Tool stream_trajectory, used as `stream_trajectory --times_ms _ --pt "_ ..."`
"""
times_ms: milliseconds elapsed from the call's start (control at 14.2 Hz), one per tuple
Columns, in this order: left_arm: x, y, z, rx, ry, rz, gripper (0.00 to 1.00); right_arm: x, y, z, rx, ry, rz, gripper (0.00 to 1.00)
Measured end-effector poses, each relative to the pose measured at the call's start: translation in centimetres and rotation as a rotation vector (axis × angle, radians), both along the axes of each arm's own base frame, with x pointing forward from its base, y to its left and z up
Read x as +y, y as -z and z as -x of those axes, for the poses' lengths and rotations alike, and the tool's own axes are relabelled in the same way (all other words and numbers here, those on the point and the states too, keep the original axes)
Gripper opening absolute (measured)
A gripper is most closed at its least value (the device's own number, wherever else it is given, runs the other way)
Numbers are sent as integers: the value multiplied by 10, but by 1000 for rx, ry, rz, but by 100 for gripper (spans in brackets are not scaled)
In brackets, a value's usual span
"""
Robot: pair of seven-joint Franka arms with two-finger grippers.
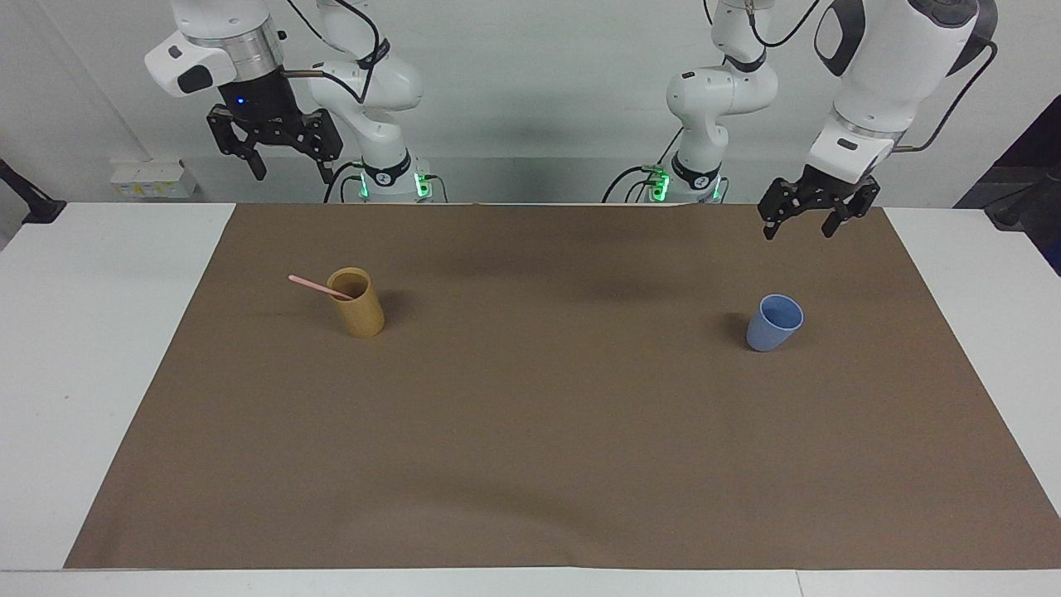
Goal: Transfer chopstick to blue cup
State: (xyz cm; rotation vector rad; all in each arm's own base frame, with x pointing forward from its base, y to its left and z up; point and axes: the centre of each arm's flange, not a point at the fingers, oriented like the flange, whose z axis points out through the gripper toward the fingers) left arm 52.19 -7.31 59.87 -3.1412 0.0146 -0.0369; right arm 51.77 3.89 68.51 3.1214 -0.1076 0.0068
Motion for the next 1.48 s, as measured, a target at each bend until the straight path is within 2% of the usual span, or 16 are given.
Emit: stream_trajectory --times_ms 212,1481 --pt "7 2 3 31 -13 -2 100 0 0 0 0 0 0 100" --pt "26 3 2 43 -46 2 100 -7 0 0 0 13 -1 100"
